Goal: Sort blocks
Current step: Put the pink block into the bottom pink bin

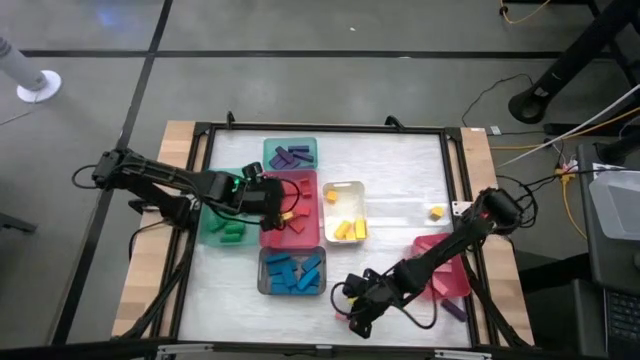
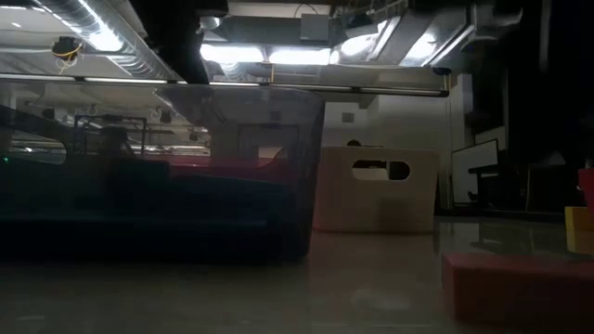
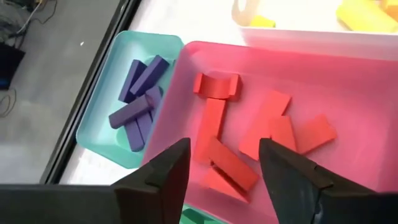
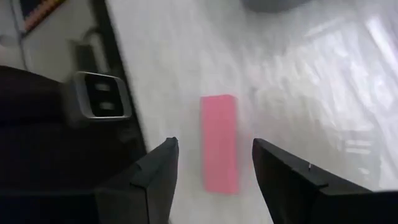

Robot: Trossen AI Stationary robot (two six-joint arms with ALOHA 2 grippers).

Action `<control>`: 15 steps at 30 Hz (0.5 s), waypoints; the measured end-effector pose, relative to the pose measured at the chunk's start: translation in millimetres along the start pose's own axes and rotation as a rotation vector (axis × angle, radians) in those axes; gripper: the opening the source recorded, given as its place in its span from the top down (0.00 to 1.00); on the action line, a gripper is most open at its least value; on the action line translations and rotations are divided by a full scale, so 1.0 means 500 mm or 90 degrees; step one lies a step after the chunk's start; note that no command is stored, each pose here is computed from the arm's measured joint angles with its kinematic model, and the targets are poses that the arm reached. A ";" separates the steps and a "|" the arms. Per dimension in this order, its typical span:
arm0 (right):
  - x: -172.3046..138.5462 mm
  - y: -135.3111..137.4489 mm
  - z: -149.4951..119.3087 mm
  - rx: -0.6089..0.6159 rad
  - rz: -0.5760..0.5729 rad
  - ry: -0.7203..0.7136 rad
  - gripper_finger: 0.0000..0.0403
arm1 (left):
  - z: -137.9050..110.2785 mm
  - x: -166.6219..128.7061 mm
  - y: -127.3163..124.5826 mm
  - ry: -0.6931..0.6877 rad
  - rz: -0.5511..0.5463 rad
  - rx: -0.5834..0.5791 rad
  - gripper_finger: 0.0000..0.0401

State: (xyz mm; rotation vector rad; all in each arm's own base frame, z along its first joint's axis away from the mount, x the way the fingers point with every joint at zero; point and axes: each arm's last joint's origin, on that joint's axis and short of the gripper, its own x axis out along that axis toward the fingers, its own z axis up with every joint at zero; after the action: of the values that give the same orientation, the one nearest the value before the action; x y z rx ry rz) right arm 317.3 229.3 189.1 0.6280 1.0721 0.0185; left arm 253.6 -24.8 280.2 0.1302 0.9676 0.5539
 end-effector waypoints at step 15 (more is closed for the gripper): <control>0.052 -0.014 -0.024 -0.047 -0.034 0.032 0.49 | 0.002 0.009 0.011 0.017 -0.017 -0.020 0.56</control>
State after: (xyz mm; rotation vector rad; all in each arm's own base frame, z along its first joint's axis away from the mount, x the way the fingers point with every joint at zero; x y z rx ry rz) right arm 318.6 237.3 160.7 0.5348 1.1309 0.0280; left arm 254.4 -17.6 279.4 0.0809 0.9850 0.5473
